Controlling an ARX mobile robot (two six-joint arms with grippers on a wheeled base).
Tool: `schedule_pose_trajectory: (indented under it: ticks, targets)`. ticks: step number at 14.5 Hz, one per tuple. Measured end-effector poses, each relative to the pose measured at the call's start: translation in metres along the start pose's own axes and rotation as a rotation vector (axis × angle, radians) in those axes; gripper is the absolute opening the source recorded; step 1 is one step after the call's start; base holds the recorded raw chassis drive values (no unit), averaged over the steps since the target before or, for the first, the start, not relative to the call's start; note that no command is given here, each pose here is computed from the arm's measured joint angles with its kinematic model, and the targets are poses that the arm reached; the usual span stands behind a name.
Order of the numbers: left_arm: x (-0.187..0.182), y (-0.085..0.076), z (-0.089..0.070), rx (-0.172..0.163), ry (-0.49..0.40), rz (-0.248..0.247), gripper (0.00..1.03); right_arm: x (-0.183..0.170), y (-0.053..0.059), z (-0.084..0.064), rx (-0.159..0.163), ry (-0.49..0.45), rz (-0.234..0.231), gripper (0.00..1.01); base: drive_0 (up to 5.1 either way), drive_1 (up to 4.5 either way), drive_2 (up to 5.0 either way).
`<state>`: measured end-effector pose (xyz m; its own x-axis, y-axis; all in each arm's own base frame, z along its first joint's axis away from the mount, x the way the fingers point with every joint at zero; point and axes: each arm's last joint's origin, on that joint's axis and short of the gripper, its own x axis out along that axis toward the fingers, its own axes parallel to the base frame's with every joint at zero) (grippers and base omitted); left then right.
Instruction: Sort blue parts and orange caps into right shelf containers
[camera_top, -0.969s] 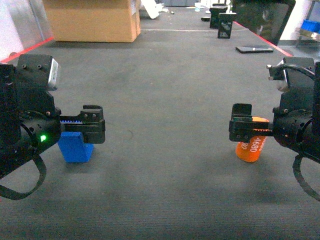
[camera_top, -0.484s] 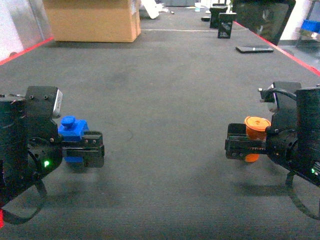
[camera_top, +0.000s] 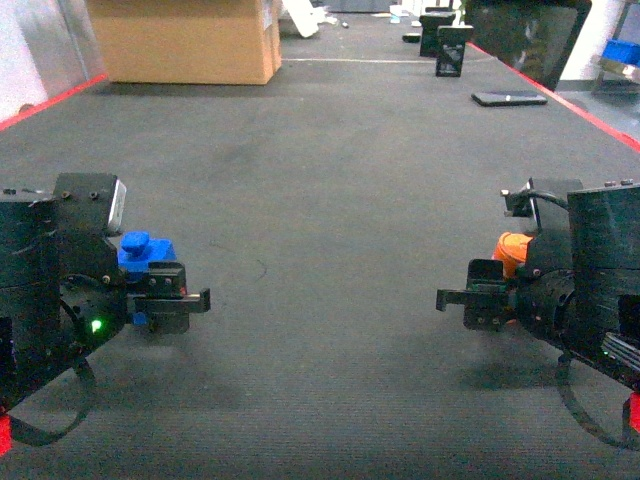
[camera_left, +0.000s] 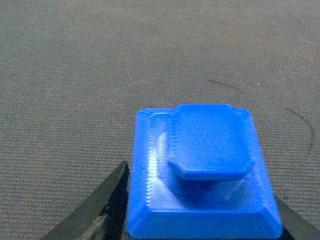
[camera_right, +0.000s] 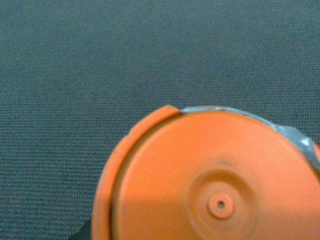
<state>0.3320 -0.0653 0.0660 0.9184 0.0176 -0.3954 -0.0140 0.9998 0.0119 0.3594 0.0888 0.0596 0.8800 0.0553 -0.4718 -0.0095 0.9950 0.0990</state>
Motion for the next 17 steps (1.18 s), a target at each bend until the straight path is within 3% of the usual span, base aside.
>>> schedule_pose_trajectory:
  ticks: [2, 4, 6, 9, 11, 12, 14, 16, 17]
  targets:
    - [-0.001, -0.001, 0.001, -0.003, -0.004, -0.002, 0.42, -0.003, 0.000, 0.001, -0.002, -0.019, 0.001, 0.45, 0.0, 0.00, 0.0]
    - [-0.010, 0.001, 0.006, -0.008, -0.026, 0.001, 0.41, -0.020, -0.002, 0.008, -0.021, -0.059, -0.003, 0.45, 0.0, 0.00, 0.0]
    - [-0.031, 0.005, 0.021, -0.025, -0.104, 0.016, 0.41, -0.046, -0.005, 0.022, -0.039, -0.131, 0.006, 0.45, 0.0, 0.00, 0.0]
    - [-0.092, 0.019, 0.049, -0.062, -0.258, 0.040, 0.41, -0.112, -0.016, 0.032, -0.052, -0.215, 0.015, 0.44, 0.0, 0.00, 0.0]
    - [-0.139, 0.033, 0.047, -0.062, -0.284, 0.081, 0.41, -0.162, -0.027, 0.025, -0.047, -0.227, 0.013, 0.44, 0.0, 0.00, 0.0]
    - [-0.159, 0.041, 0.044, -0.071, -0.290, 0.115, 0.41, -0.190, -0.032, 0.022, -0.026, -0.253, 0.013, 0.44, 0.0, 0.00, 0.0]
    - [-0.198, 0.055, 0.056, -0.128, -0.398, 0.164, 0.41, -0.228, -0.035, 0.021, 0.012, -0.344, 0.000, 0.44, 0.0, 0.00, 0.0]
    - [-0.219, 0.047, 0.065, -0.142, -0.487, 0.098, 0.41, -0.250, -0.029, 0.030, 0.042, -0.467, -0.029, 0.44, 0.0, 0.00, 0.0]
    - [-0.218, 0.045, 0.066, -0.139, -0.485, 0.084, 0.41, -0.251, -0.029, 0.031, 0.036, -0.471, -0.032, 0.44, 0.0, 0.00, 0.0]
